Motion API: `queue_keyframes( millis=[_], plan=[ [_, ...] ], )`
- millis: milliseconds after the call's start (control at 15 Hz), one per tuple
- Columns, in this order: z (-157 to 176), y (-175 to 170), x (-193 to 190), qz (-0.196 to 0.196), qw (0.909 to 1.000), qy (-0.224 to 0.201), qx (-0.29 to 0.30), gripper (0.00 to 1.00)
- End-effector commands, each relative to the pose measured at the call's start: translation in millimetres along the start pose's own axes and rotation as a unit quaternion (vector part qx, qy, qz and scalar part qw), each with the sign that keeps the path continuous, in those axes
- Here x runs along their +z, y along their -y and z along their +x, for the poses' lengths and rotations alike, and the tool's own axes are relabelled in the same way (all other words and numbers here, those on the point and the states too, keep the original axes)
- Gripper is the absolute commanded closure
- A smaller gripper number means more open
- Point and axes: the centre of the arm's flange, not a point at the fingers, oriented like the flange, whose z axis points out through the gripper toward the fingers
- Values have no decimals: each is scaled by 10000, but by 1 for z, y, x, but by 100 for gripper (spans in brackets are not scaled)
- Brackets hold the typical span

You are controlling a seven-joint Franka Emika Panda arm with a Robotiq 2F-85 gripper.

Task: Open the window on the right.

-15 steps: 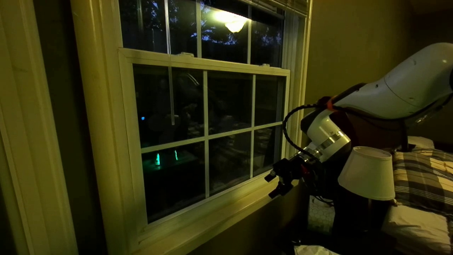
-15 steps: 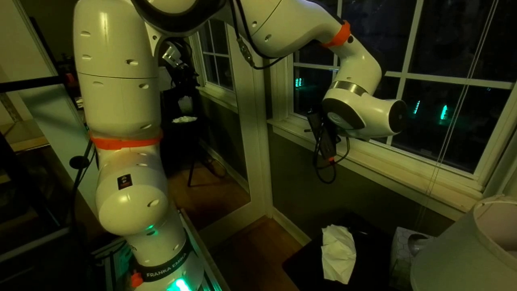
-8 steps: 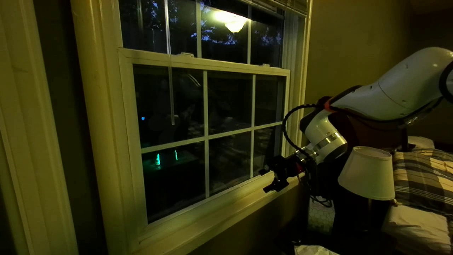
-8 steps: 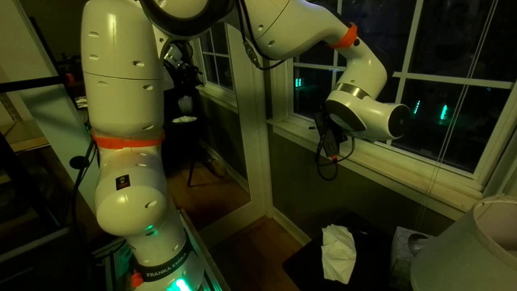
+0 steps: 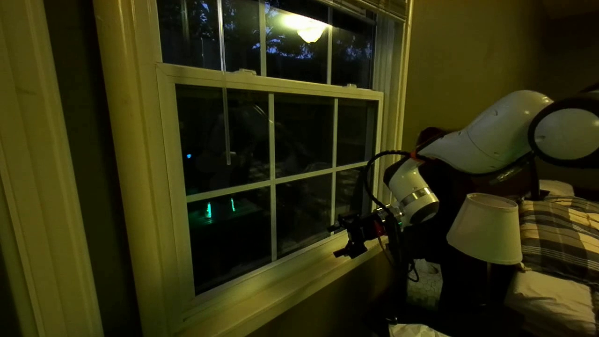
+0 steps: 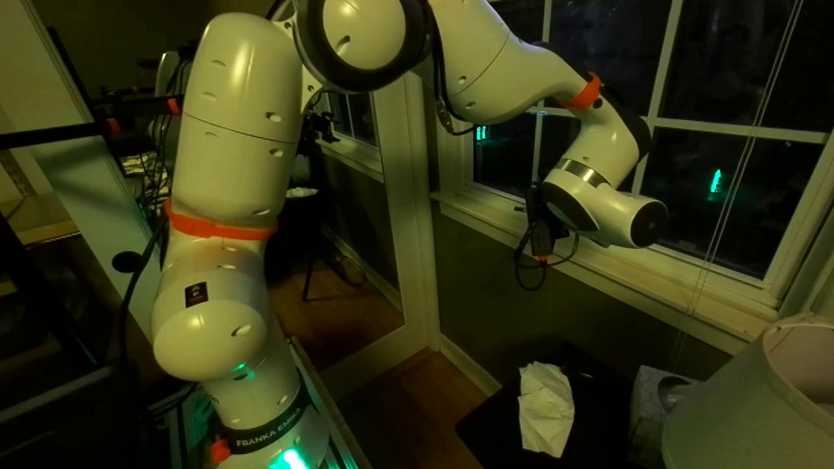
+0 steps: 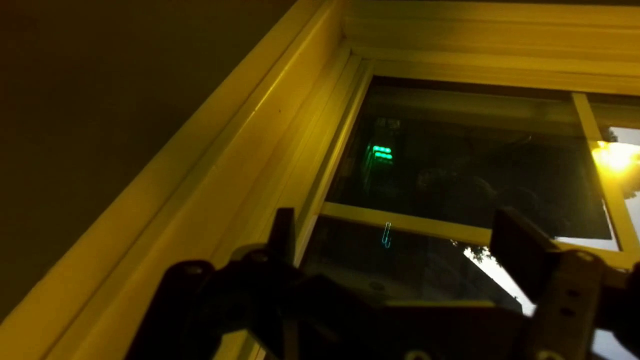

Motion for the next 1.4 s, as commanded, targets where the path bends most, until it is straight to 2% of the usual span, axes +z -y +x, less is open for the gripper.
queue_keyframes(
  millis=[0,200,467,933,1133,1333],
  plan=[
    [39,-21,21,51,9990,-325,292,0],
    [59,-33,32,63,9977,-573,369,0],
    [78,-41,42,264,9973,-652,205,0],
    [104,-61,45,339,9950,-915,203,0],
    [107,-60,44,495,9941,-956,166,0],
    [104,-46,36,773,9925,-932,144,0]
  ],
)
